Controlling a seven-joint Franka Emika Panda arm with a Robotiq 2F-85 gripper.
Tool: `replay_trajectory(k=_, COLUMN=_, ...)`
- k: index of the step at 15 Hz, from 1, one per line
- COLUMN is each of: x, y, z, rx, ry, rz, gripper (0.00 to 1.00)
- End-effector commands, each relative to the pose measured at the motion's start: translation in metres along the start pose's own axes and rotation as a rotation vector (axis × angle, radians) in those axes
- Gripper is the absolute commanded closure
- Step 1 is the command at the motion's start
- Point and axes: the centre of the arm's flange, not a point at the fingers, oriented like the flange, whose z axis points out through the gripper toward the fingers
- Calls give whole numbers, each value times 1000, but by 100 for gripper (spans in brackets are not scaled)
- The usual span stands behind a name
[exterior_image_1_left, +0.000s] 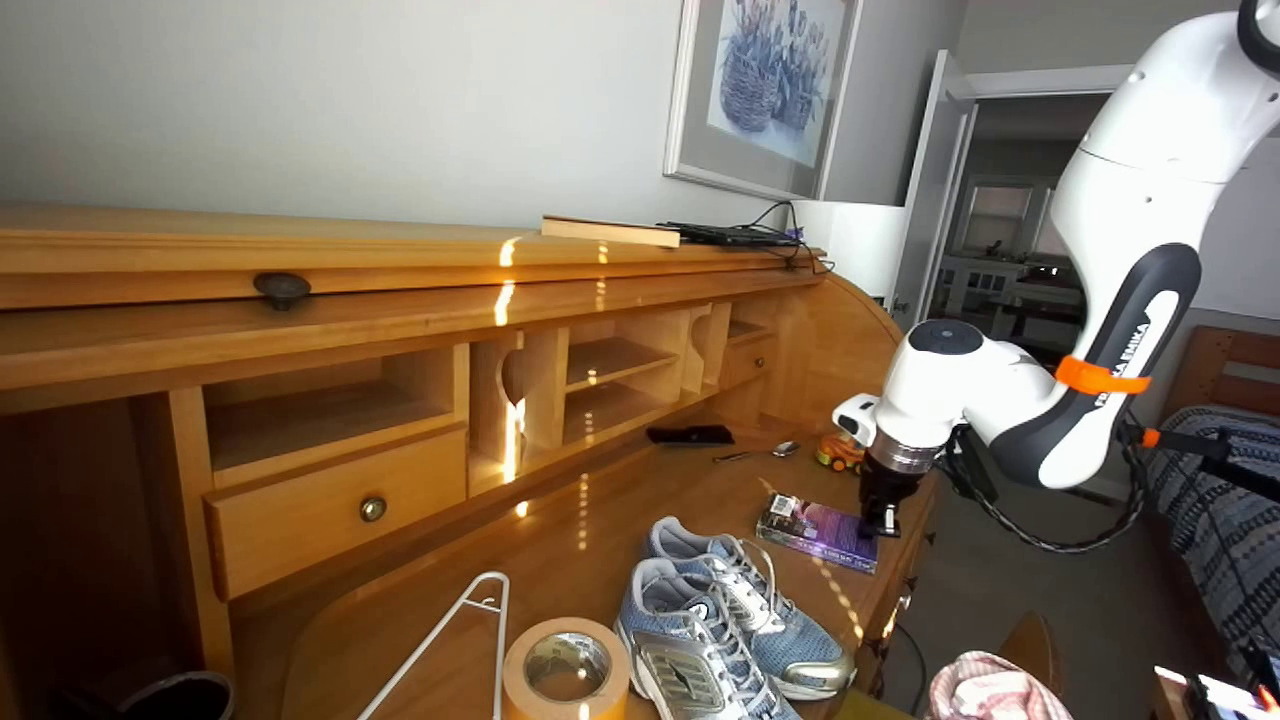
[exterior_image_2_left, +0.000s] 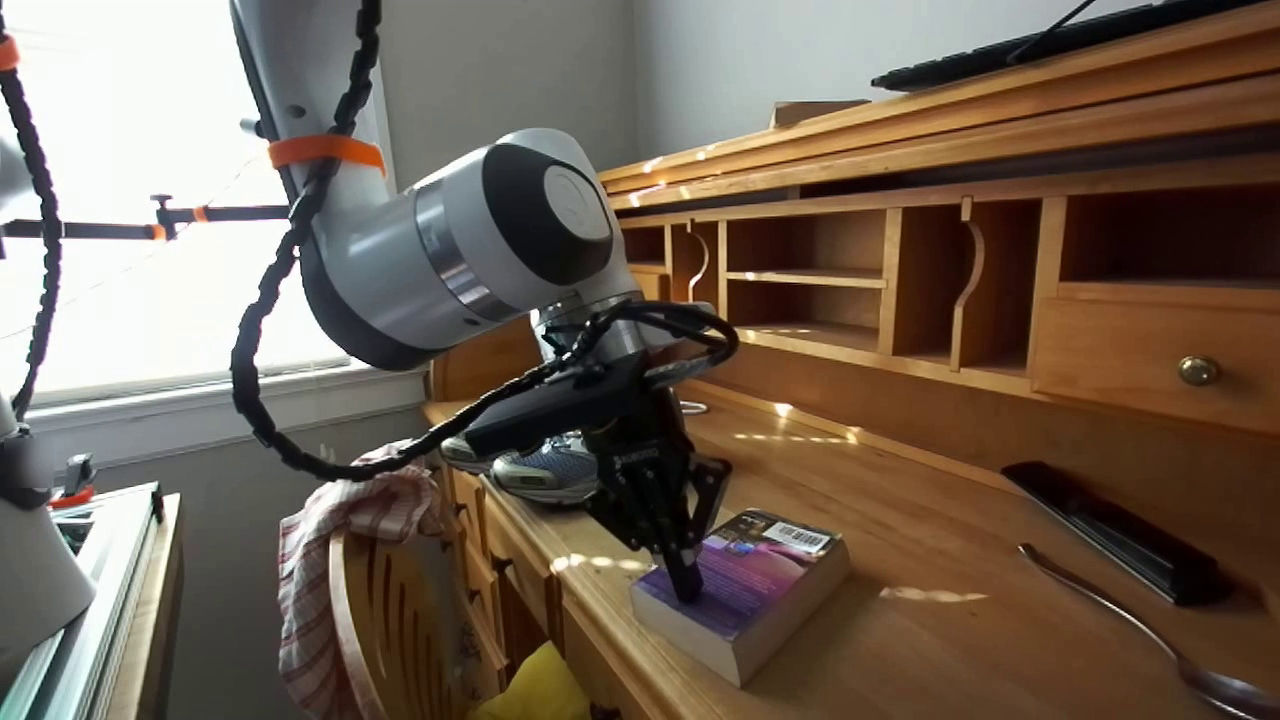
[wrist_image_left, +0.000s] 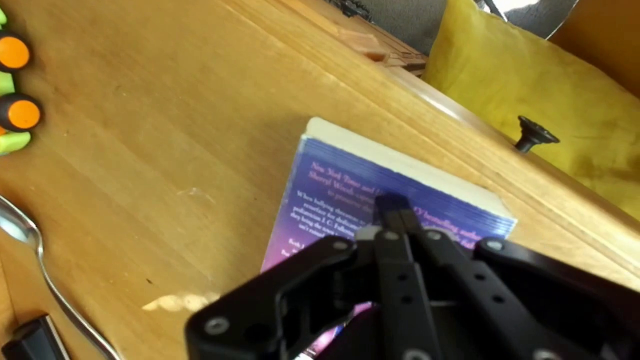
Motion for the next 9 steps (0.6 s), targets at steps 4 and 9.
replay_trajectory(k=4, x=4, y=16, z=8, rx=39, ry=93, rz=2, gripper=100)
replay_trajectory(k=9, x=-8, y=23, z=28, rx=65, ry=58, rz=-2, gripper=100)
